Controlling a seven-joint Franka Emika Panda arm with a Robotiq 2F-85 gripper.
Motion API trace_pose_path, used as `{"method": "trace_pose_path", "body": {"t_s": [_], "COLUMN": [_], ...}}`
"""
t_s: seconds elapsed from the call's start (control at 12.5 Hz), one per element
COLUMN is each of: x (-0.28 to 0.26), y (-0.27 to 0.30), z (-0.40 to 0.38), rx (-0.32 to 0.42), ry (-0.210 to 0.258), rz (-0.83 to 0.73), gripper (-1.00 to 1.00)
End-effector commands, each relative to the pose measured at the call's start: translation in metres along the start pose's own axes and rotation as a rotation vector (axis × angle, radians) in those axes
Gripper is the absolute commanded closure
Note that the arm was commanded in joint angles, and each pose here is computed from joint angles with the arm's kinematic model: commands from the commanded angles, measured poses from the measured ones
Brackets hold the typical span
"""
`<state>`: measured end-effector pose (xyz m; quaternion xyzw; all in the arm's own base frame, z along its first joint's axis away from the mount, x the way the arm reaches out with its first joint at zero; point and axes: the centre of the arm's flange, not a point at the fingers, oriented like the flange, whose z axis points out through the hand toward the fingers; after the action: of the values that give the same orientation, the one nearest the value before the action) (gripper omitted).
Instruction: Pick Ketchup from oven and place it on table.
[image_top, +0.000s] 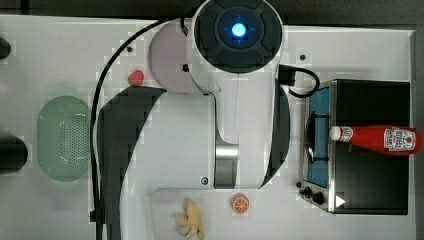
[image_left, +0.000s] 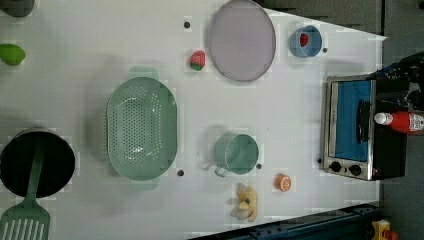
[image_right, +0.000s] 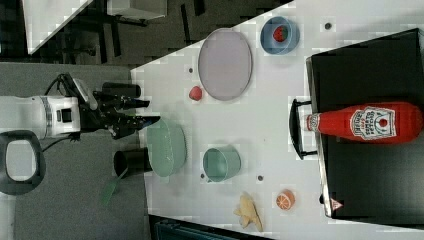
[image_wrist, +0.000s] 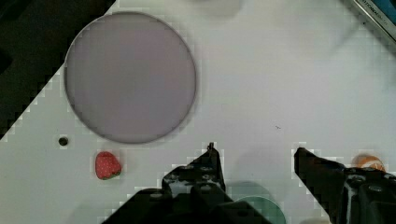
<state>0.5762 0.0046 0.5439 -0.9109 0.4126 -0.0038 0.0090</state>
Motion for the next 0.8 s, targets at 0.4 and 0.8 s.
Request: {"method": "trace_pose_path", "body": {"t_s": [0.4,0.8], "x": [0.042,0.119], "y": [0.119,0.193], "z": [-0.039,0.004], "rx": [-0.038,-0.056], "ry": [-0.015,-0.037], "rz": [0.155,0.348], "gripper": [-1.0,-1.0]}}
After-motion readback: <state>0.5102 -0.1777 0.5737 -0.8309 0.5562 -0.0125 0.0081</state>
